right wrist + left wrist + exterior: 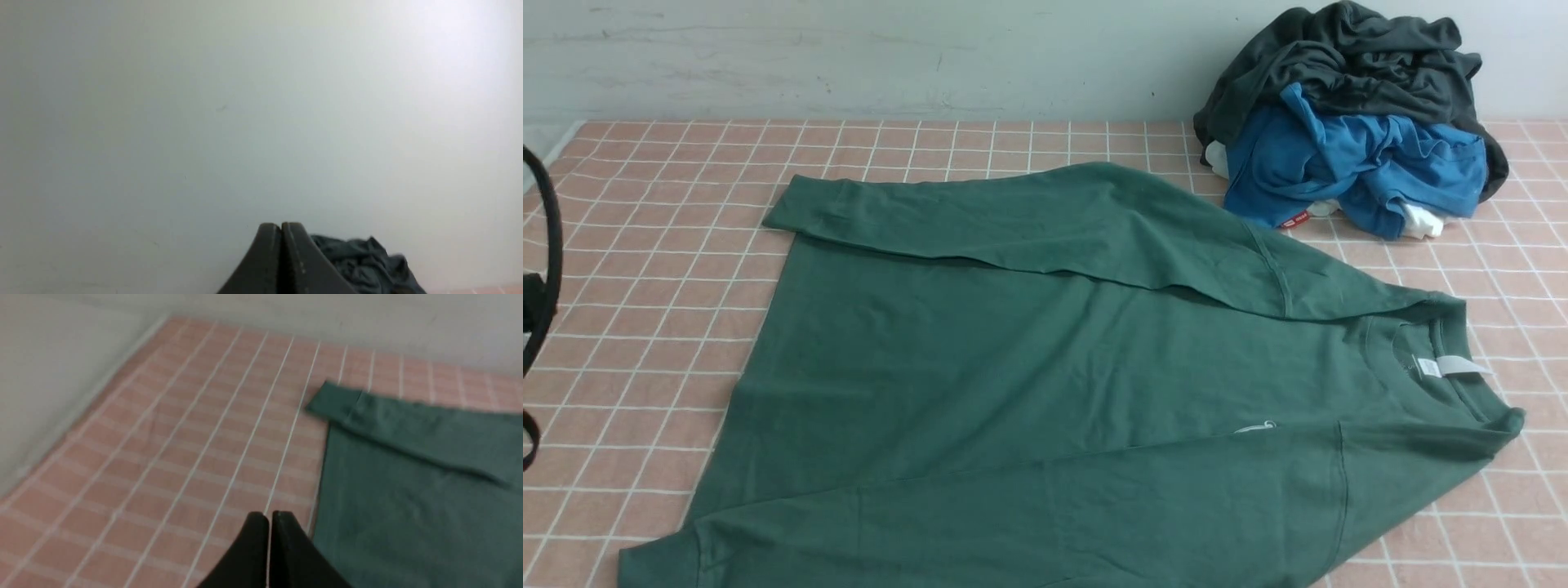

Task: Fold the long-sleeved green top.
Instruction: Use the left arm to clamp the cuff closest to it

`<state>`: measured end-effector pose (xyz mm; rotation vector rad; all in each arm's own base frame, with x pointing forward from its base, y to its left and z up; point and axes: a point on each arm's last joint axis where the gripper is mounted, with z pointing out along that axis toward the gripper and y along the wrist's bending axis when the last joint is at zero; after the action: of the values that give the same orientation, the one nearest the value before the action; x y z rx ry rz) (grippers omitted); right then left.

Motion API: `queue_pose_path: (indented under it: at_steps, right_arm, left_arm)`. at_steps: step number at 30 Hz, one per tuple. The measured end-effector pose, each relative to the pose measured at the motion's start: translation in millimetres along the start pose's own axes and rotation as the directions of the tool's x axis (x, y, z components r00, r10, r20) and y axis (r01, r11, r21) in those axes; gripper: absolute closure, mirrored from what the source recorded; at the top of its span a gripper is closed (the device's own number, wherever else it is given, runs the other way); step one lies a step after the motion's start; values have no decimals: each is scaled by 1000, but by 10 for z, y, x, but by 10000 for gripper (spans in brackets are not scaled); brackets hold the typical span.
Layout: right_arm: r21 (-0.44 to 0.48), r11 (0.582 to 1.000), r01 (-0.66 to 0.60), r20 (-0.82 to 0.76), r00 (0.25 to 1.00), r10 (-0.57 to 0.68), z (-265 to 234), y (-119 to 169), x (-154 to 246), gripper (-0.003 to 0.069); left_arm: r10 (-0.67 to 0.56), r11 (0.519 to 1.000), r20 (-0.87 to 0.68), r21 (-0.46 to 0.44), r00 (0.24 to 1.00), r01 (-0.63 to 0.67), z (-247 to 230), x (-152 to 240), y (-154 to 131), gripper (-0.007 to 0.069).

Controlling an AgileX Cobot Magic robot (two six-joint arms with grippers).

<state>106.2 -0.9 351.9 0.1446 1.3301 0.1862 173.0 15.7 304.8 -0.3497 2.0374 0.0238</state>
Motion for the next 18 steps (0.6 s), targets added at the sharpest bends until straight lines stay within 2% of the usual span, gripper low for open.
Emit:
queue_pose_path:
  at_steps: [2,3,4,6,9,10,12,13,14,18]
  right_arm:
    - [38,999,-15,-107,994,19,128,-38,100,673]
    - [47,999,-16,-131,991,22,141,-42,115,673]
    - [76,997,-13,-218,976,29,203,-60,189,673]
    - [104,992,75,-472,881,-17,331,-62,398,673]
    - [-20,977,211,-705,691,-163,439,46,621,673]
    - [-91,969,229,-769,603,-214,483,120,718,673]
    - [-226,946,233,-823,474,-313,555,263,881,673]
    - [-236,942,240,-826,461,-324,562,261,901,673]
    - [-333,919,211,-827,404,-392,621,395,1018,673]
    - [-426,894,138,-831,329,-447,729,591,1231,673]
  left_arm:
    - [9,998,-186,-58,982,-20,135,115,1,628]
    - [26,997,-210,-61,977,-39,150,132,0,628]
    - [49,995,-310,-69,950,-74,225,205,-12,628]
    - [163,978,-578,-10,799,-207,385,461,-43,628]
    - [232,968,-705,103,671,-227,576,656,-121,625]
    - [239,969,-717,136,655,-205,645,695,-165,625]
    - [228,974,-727,160,647,-163,788,736,-229,625]
    - [224,975,-728,159,648,-158,803,738,-235,625]
    - [219,976,-733,165,644,-144,927,750,-272,617]
    - [222,975,-753,164,620,-149,1109,762,-304,571]
